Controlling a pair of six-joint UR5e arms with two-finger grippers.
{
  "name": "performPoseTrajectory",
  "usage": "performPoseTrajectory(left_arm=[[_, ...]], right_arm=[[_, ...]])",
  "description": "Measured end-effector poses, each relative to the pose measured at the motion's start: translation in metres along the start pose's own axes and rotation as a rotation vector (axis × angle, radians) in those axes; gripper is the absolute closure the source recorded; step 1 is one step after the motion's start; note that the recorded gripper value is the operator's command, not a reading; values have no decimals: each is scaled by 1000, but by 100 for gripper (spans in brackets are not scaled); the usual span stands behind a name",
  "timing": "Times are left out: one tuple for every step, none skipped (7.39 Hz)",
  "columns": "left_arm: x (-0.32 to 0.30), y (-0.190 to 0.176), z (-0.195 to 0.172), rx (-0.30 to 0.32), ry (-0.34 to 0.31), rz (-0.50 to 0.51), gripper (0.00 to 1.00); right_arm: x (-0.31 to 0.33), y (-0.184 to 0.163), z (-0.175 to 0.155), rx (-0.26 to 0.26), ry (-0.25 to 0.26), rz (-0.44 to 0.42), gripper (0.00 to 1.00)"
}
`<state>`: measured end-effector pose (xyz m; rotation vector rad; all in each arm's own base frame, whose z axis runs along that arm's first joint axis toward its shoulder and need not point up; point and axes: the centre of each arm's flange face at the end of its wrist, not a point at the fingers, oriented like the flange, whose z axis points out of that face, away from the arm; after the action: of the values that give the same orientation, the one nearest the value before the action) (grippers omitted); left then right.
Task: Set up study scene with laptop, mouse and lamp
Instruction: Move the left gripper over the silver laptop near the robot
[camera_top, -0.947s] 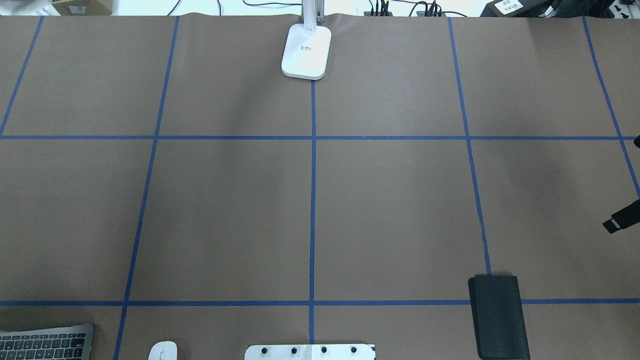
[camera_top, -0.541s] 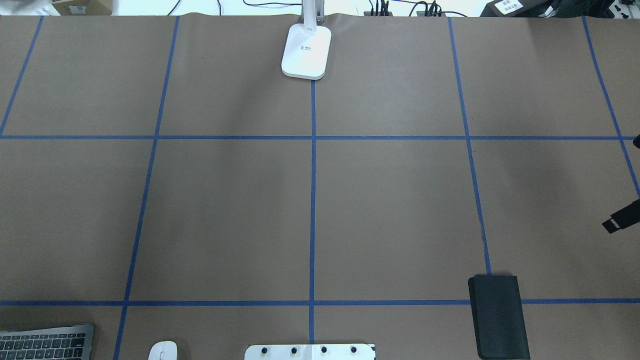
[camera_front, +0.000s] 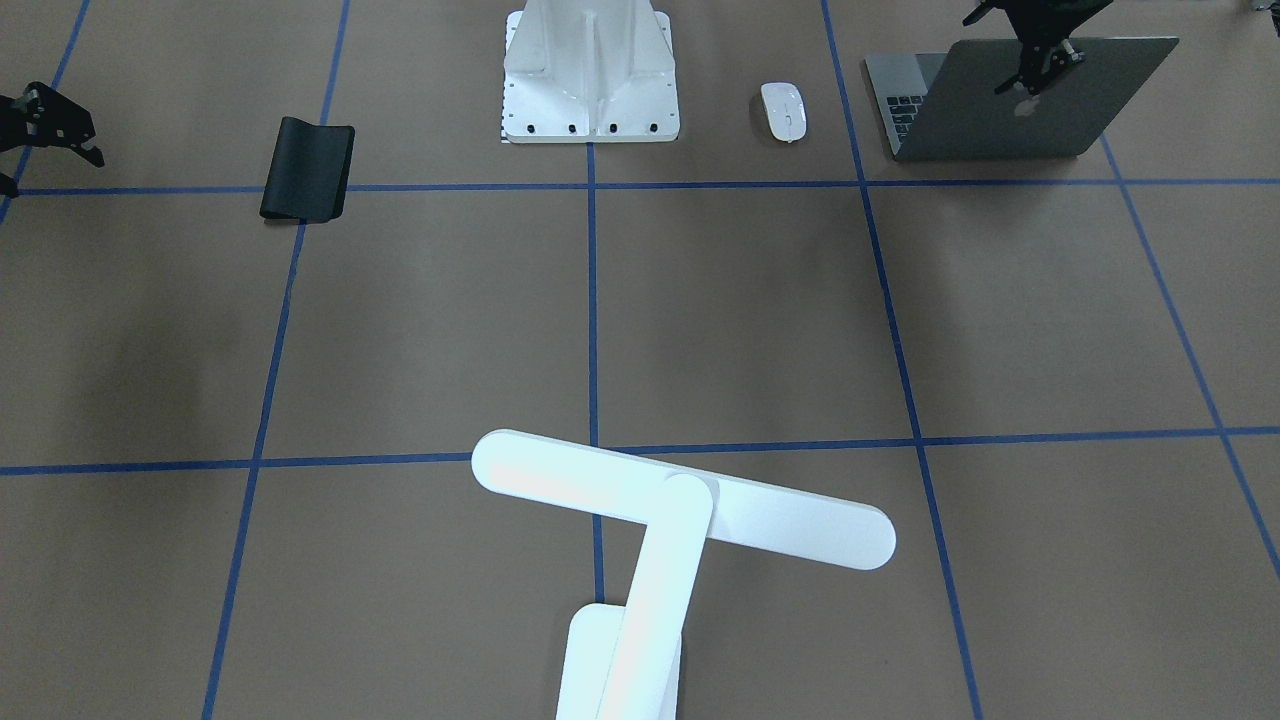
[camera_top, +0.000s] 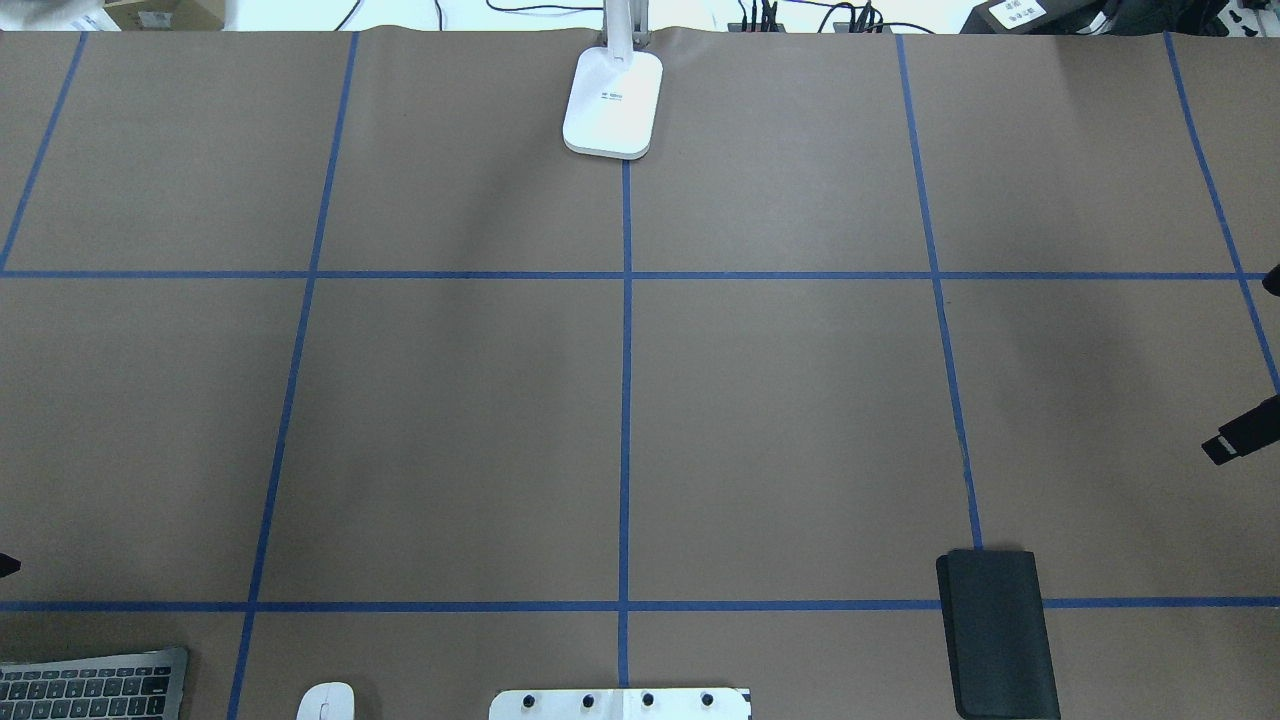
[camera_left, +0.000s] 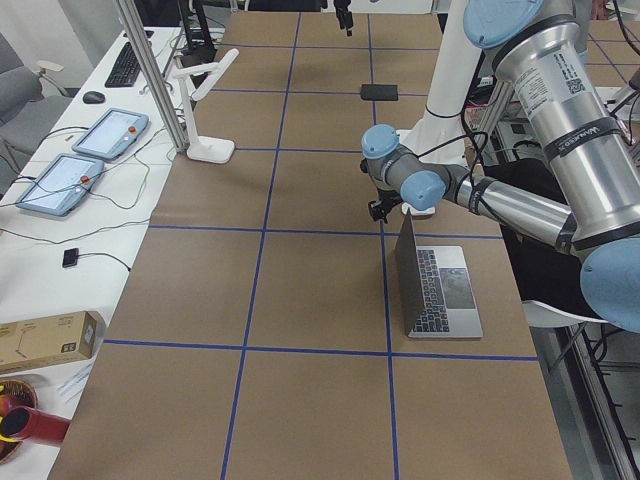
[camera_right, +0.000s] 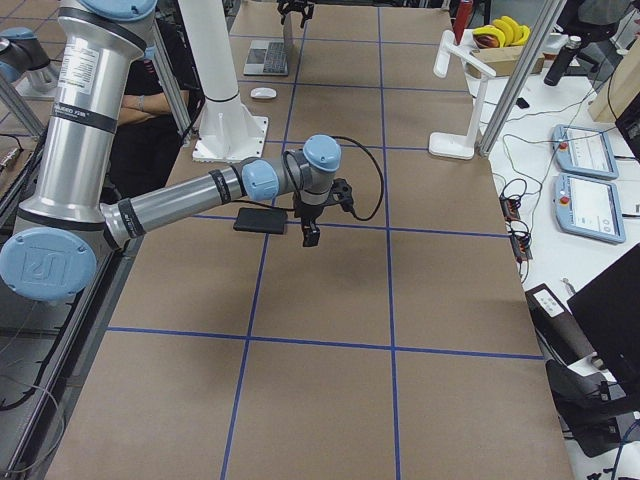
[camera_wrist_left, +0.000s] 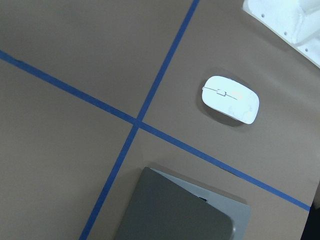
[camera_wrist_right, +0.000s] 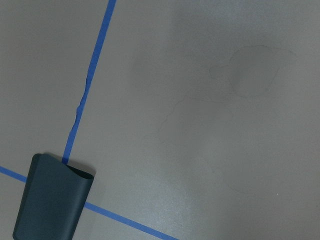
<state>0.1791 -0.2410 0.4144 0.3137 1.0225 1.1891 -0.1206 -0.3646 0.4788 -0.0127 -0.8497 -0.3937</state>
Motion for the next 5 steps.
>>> performPoseTrajectory(left_arm=[[4, -2, 5, -5, 7, 24, 0], [7, -4, 8, -6, 4, 43, 1], [6, -5, 9, -7, -9, 54, 1], [6, -3, 10, -11, -21, 72, 1], [5, 3, 12, -24, -32, 98, 2]], right_arm=[[0, 0, 0, 1, 0, -1, 1], [-1, -1, 0, 1, 0, -1, 1], [0, -1, 0, 1, 0, -2, 1], [0, -1, 0, 2, 0, -5, 1], [0, -2, 0, 4, 6, -9, 1]])
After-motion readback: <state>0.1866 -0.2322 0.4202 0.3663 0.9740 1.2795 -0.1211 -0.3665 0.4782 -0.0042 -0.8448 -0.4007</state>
